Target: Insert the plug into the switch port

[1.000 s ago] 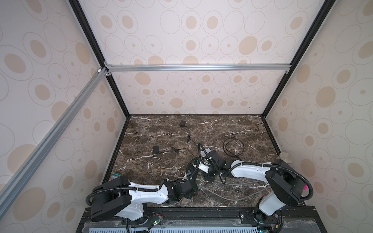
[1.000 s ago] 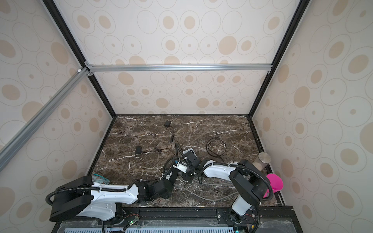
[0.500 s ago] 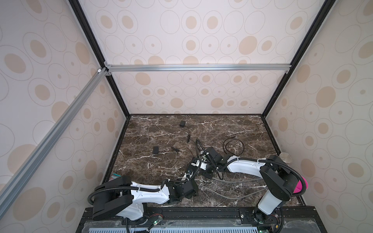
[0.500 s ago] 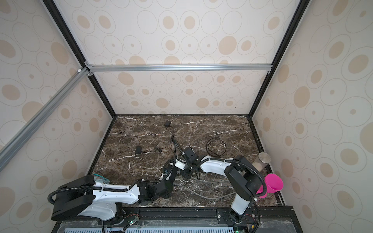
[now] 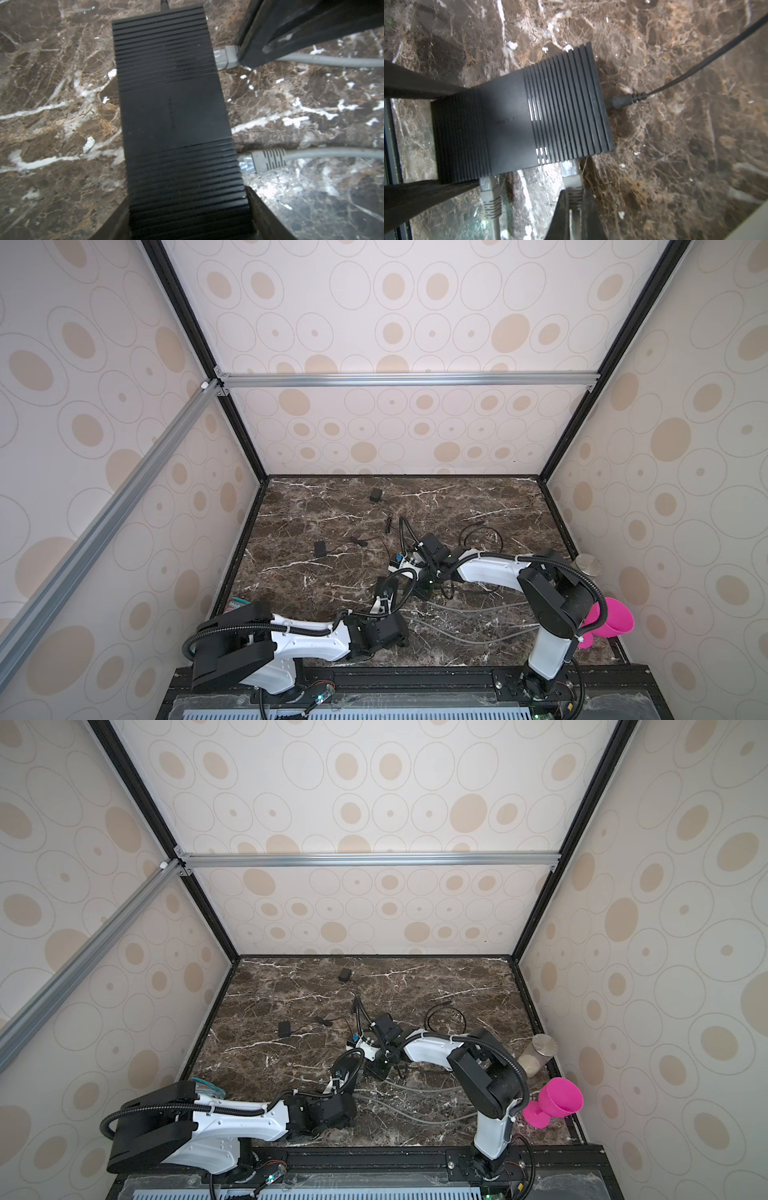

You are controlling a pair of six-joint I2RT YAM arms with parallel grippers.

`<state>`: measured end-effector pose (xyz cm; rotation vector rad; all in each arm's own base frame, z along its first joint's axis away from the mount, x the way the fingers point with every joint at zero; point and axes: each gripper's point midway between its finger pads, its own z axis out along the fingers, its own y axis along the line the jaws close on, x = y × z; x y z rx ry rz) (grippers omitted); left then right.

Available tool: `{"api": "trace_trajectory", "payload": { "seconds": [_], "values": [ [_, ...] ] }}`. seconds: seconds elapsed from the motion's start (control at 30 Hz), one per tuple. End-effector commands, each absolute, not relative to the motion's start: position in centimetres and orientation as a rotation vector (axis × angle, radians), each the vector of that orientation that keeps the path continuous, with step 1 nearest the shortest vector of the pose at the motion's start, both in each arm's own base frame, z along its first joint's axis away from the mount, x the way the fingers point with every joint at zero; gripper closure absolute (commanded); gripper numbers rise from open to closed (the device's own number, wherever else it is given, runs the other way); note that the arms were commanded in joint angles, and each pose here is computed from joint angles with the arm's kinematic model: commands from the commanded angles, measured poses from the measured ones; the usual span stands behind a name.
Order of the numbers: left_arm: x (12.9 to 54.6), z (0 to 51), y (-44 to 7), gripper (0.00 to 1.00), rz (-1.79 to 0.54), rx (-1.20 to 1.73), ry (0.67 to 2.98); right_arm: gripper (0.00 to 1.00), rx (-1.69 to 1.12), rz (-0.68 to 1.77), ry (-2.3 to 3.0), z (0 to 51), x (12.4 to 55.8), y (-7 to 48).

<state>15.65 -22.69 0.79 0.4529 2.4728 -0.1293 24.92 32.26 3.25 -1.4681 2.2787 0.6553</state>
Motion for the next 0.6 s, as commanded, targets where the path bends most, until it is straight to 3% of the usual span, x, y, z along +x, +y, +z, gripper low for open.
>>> {"api": "trace_trajectory", "payload": {
  "seconds": [0.0, 0.07, 0.23, 0.43, 0.57],
  "values": [
    [5.3, -4.9, -20.9, 0.65, -0.168, 1.136, 2.763, 0.98, -1.215, 0.56, 1.778, 14.9, 32.4, 39.2],
    [5.2, -4.8, -21.2, 0.65, -0.174, 1.148, 2.752, 0.98, -1.191, 0.516, 1.75, 15.2, 32.5, 38.1],
    [5.2, -5.0, -21.4, 0.63, -0.15, 1.171, 2.745, 0.99, -1.362, 0.768, 1.657, 15.8, 28.2, 39.7],
    [6.4, -4.0, -20.6, 0.5, -0.112, 1.06, 2.724, 1.0, -1.366, 0.747, 1.741, 13.6, 26.8, 37.9],
    [7.5, -3.2, -20.3, 0.46, -0.099, 1.003, 2.71, 1.0, -1.359, 0.7, 1.819, 11.7, 25.5, 35.7]
  ]
}}
